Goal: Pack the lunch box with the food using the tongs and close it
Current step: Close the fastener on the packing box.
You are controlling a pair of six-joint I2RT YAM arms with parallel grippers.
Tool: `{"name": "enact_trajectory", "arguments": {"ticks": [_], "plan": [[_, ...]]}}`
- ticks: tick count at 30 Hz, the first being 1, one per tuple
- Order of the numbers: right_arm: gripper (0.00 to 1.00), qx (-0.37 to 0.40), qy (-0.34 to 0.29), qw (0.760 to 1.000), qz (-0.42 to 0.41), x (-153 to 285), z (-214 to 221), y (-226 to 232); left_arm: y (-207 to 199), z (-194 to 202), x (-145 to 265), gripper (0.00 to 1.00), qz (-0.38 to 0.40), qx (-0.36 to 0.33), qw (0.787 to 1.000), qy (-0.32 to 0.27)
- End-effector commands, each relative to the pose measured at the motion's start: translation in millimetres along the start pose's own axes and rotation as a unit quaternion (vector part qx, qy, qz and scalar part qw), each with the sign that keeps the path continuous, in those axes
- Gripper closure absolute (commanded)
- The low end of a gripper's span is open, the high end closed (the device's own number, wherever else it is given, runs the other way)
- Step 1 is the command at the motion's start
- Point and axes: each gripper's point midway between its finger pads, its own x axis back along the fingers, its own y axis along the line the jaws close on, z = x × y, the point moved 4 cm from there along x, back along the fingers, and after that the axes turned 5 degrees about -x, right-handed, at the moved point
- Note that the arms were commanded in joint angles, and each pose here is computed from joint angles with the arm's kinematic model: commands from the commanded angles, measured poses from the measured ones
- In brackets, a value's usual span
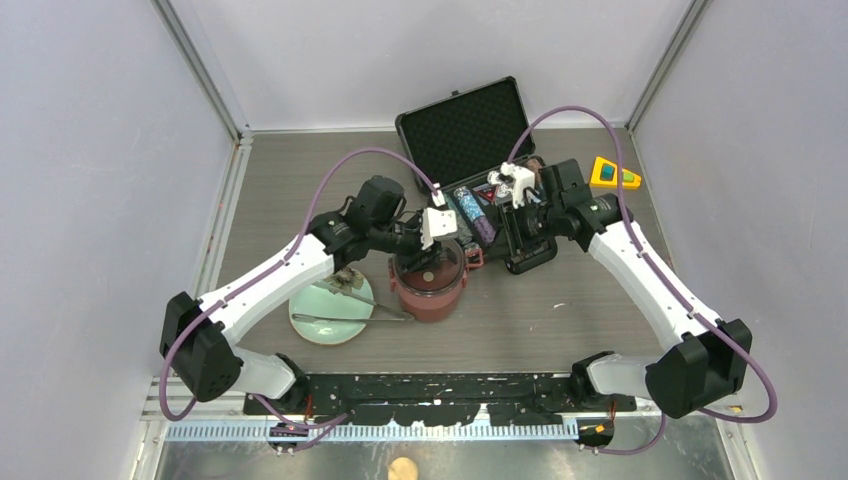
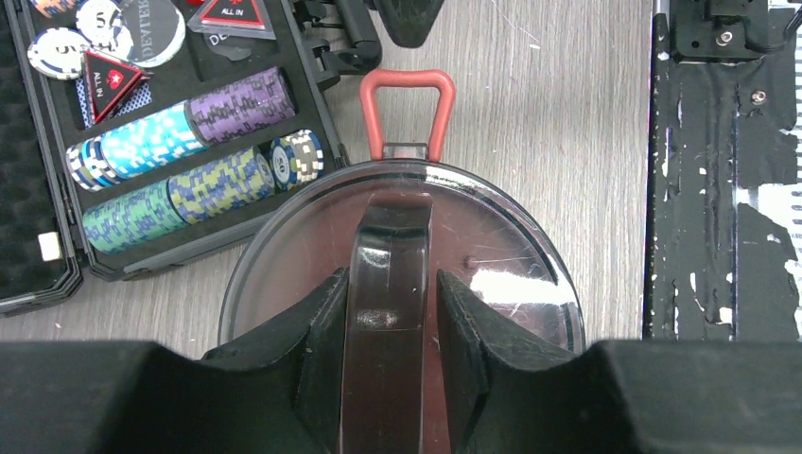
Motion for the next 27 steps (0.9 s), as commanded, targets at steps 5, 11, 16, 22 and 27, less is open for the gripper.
{"name": "enact_trajectory", "arguments": {"ticks": [5, 11, 16, 22, 27], "plan": [[0.65, 0.116, 0.001, 0.988, 0.105, -13.1, -0.9, 3.0, -31.1, 73.0, -13.3, 0.62, 0.045, 0.068, 0.987, 0.135], [0.66, 0.163, 0.033, 0.976, 0.141, -28.1, 11.9, 1.9, -32.8, 72.4, -17.3, 0.63, 0.048, 0.086, 0.987, 0.129], [0.67, 0.178, 0.052, 0.974, 0.133, -45.4, 19.3, 8.6, -33.9, 72.3, -19.4, 0.63, 0.050, 0.095, 0.986, 0.125], [0.72, 0.208, 0.093, 0.959, 0.170, -61.6, 29.7, 0.9, -33.9, 72.8, -20.3, 0.64, 0.049, 0.098, 0.986, 0.125], [0.66, 0.207, 0.104, 0.954, 0.191, -48.8, 28.4, -8.6, -35.4, 74.1, -18.9, 0.64, 0.048, 0.098, 0.986, 0.125]]}}
